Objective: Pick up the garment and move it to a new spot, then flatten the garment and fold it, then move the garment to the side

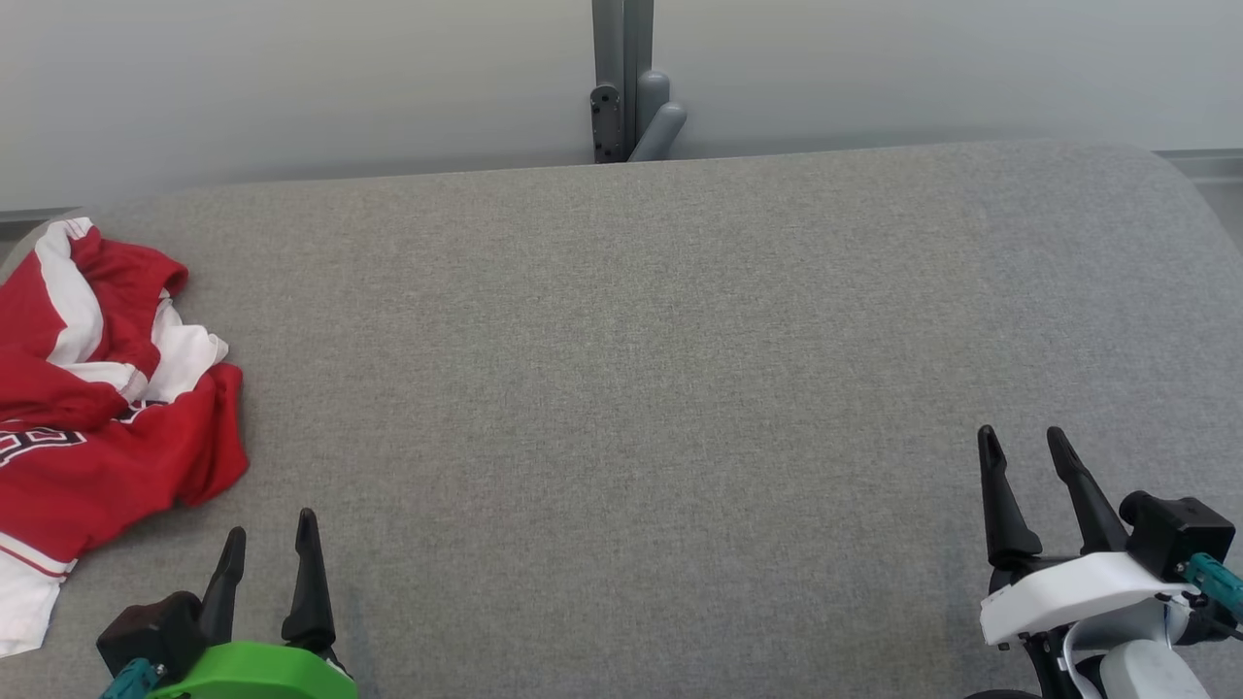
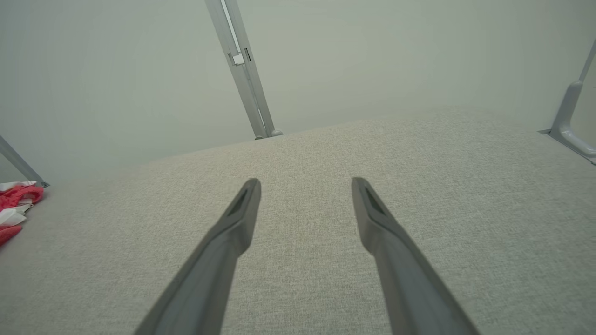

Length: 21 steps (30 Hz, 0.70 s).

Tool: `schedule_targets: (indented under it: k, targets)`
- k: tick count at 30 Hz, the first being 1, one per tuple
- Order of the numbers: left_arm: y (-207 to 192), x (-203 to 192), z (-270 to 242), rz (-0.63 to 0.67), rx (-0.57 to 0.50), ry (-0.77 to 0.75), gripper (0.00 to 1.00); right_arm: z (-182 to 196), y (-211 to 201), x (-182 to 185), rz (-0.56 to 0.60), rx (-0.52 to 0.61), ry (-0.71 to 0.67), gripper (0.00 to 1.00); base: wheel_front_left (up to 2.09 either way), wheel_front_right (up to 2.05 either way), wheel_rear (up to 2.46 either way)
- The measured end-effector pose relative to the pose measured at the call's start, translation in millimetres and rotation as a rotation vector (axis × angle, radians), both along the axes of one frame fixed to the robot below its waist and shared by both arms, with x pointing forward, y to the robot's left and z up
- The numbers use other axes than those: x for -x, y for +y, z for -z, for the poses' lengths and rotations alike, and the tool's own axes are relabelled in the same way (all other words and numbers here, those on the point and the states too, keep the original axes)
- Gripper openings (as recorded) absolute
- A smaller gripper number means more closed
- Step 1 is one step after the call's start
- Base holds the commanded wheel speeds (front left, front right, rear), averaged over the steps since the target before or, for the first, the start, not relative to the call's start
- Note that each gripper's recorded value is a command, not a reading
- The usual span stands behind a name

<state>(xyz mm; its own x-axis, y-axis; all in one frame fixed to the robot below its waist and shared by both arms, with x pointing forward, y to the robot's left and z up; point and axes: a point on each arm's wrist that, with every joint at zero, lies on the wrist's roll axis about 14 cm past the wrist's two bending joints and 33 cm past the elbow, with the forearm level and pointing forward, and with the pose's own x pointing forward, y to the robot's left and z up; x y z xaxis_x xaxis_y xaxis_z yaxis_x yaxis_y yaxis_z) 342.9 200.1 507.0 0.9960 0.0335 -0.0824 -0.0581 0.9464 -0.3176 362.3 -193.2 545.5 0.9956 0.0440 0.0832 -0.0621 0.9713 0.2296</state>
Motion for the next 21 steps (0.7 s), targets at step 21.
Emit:
schedule_targets:
  k: [21]
  targets:
    - [5,3,0,0.027,-0.152,-0.021,1.00,12,-8,6,0.030,0.187,0.035,1.00,0.00,0.00,0.00]
